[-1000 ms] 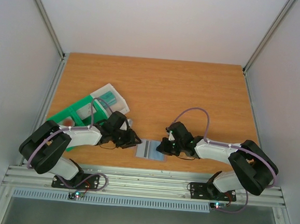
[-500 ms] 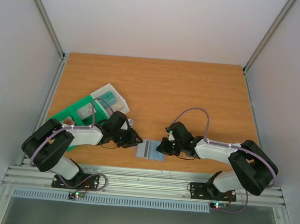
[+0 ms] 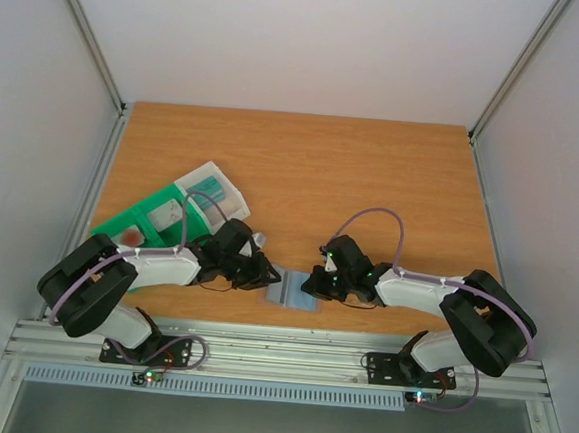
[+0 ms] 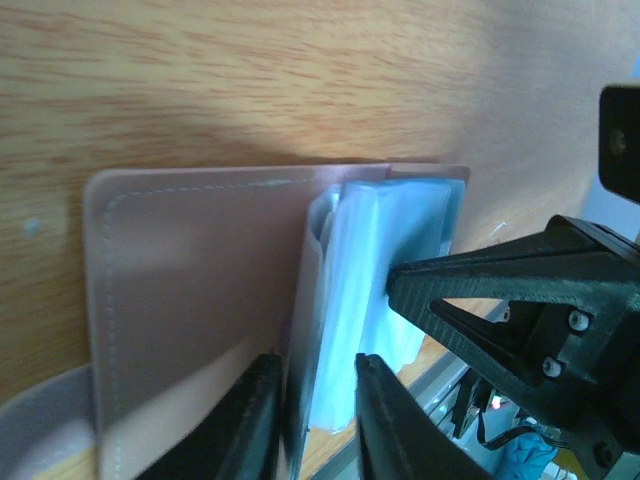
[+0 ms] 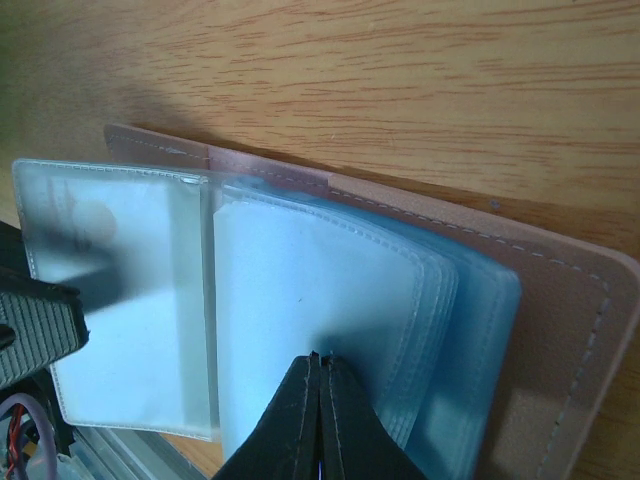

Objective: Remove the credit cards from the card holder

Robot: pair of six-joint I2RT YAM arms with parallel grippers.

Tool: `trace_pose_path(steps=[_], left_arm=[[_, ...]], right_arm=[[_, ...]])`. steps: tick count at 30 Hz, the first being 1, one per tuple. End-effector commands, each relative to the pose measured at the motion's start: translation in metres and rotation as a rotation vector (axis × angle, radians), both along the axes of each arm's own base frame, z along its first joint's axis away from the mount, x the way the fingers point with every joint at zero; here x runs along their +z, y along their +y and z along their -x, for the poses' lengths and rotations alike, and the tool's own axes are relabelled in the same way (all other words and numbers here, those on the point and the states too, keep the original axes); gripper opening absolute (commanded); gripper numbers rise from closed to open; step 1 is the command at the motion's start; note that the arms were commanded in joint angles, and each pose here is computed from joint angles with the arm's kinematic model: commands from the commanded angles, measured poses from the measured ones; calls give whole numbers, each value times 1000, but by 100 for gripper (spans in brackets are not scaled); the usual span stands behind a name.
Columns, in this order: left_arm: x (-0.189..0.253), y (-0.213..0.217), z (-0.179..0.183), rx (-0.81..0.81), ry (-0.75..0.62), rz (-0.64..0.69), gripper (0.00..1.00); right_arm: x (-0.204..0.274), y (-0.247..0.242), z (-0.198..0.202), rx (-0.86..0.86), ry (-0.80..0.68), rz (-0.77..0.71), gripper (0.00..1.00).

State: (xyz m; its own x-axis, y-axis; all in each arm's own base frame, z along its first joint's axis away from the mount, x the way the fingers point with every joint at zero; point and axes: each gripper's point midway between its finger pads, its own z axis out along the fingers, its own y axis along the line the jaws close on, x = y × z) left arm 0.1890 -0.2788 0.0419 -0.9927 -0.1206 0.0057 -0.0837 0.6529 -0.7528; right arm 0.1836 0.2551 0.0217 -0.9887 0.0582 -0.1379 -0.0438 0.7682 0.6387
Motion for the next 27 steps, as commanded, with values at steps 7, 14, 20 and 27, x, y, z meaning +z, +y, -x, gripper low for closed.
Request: trace_pose_path(steps=[7,14,20,27], left_arm=[[37,-24,-5,-27,-98,34,34],[49,-28,-3,-24,-142,29,32],[48,-31,-3,-34,-142,36,28],[51,-39,-2,-48,-148,46,28]], right_arm=[[-6,-9,8,-1,7,36,1],[4,-7,8,6,-6,10,2],[27,-5,8,8,-43,-30,11],[40,2,10,22,-37,-82,19]])
